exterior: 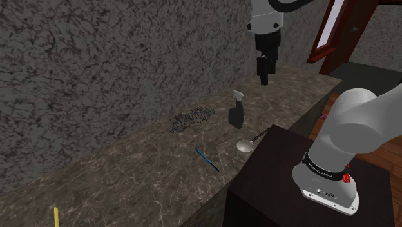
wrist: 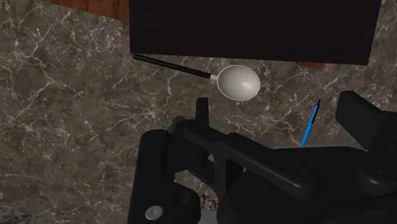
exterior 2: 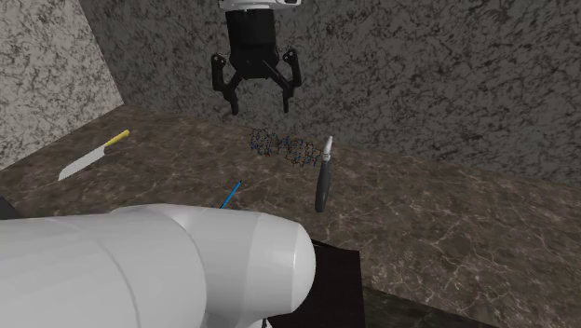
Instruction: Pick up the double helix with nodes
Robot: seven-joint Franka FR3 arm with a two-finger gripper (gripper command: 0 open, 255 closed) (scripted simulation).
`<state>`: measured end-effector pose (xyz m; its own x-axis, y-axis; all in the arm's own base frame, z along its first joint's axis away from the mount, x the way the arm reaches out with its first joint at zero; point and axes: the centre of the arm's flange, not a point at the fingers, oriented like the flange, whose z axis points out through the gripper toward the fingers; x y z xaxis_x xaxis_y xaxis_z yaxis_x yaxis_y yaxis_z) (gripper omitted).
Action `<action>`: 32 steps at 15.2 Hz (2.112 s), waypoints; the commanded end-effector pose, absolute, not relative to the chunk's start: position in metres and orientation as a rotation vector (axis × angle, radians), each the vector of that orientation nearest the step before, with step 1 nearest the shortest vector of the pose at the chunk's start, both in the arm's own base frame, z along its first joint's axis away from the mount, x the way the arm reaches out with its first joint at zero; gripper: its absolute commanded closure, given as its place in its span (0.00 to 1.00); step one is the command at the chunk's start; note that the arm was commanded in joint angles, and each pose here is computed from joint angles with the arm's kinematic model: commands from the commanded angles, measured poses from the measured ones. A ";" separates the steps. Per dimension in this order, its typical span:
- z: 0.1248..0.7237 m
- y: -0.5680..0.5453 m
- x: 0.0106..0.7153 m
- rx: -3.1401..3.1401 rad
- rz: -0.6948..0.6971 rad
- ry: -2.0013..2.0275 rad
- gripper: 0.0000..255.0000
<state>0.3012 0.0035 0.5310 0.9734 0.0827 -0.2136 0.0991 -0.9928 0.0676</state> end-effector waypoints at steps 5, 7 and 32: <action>0.497 -0.012 0.332 3.026 -0.286 0.296 0.00; 0.480 -0.018 0.348 3.015 -0.267 0.374 0.00; 0.283 -0.018 0.574 2.707 -0.017 1.287 0.00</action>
<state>0.5672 -0.0181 0.2934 0.6542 0.7525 -0.0759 0.7552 -0.6443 0.1205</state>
